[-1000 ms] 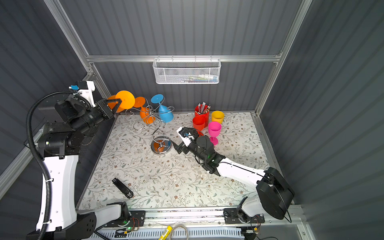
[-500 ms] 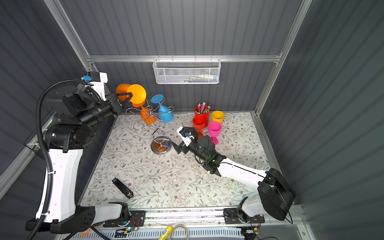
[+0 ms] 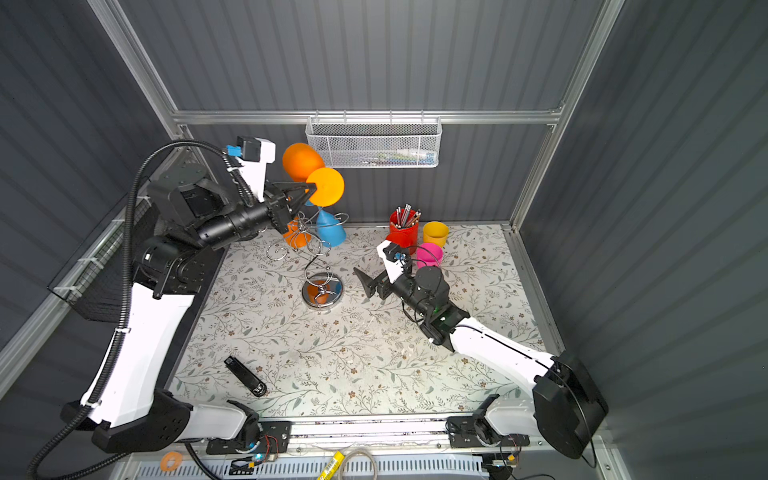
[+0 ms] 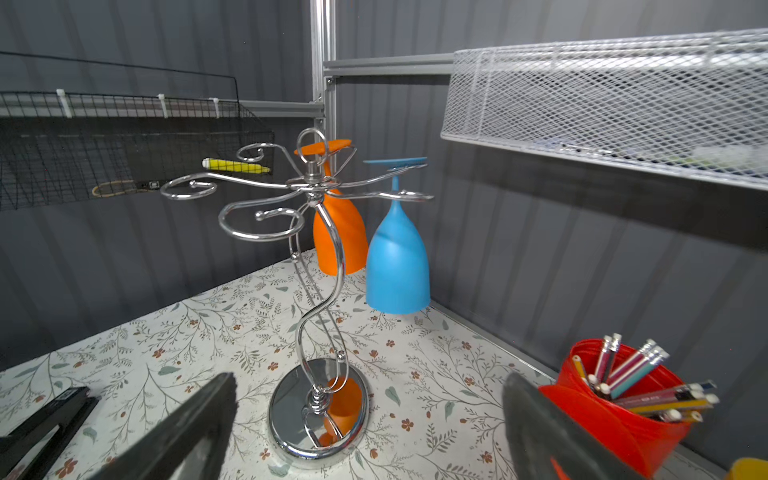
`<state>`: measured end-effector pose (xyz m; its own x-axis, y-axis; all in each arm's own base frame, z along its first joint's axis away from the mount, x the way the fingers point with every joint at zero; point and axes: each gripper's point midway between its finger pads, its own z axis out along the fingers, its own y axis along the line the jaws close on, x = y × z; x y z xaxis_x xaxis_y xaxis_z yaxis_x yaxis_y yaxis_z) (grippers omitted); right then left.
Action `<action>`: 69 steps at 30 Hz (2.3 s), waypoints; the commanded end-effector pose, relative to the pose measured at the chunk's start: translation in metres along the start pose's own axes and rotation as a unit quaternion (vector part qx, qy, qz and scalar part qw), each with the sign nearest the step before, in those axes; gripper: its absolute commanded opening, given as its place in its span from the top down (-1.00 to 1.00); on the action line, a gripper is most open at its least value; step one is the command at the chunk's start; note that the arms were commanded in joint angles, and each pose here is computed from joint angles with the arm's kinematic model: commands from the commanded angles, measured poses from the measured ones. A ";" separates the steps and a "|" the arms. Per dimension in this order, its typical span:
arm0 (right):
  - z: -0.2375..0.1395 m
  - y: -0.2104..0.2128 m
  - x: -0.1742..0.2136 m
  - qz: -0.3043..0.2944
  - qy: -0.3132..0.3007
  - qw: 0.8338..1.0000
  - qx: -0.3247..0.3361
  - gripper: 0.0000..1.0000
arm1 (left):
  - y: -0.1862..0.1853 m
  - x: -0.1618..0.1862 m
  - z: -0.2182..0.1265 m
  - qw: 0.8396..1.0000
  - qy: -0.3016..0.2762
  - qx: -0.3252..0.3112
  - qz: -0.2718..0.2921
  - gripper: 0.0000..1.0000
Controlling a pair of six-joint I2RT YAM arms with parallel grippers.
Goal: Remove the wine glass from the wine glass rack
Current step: 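Carry the orange glass with the left gripper toward the red and pink glasses, then lower the orange glass with the left gripper near the pink glass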
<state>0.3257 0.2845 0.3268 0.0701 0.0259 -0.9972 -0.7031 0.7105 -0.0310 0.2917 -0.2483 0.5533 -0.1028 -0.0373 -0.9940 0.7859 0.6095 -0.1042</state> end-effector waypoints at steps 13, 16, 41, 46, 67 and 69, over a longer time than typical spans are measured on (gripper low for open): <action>-0.061 -0.066 -0.030 0.176 -0.028 0.980 0.091 -0.98 | -0.088 0.063 0.044 0.976 0.062 -0.010 0.208 1.00; -0.076 -0.077 -0.028 0.206 -0.027 0.972 0.107 -0.98 | -0.108 0.076 0.047 0.965 0.068 -0.011 0.253 1.00; -0.130 -0.088 -0.024 0.410 0.016 0.896 0.168 -0.93 | -0.135 0.147 0.034 0.898 0.011 -0.081 0.432 1.00; -0.131 -0.082 -0.028 0.444 0.013 0.883 0.152 -0.85 | -0.130 0.163 0.038 0.881 0.021 -0.116 0.459 1.00; -0.120 -0.050 -0.004 0.558 0.053 0.826 0.068 -0.42 | -0.119 0.227 0.045 0.832 0.049 -0.190 0.518 1.00; -0.120 -0.048 -0.002 0.562 0.056 0.823 0.064 -0.38 | -0.120 0.231 0.046 0.828 0.049 -0.192 0.525 1.00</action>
<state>0.2790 0.1624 0.3193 -0.6248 0.6645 -0.4100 -0.1829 0.3859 0.9042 0.2014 -0.3684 0.3249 0.4504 0.7366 -0.5046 0.2711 0.4256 0.8633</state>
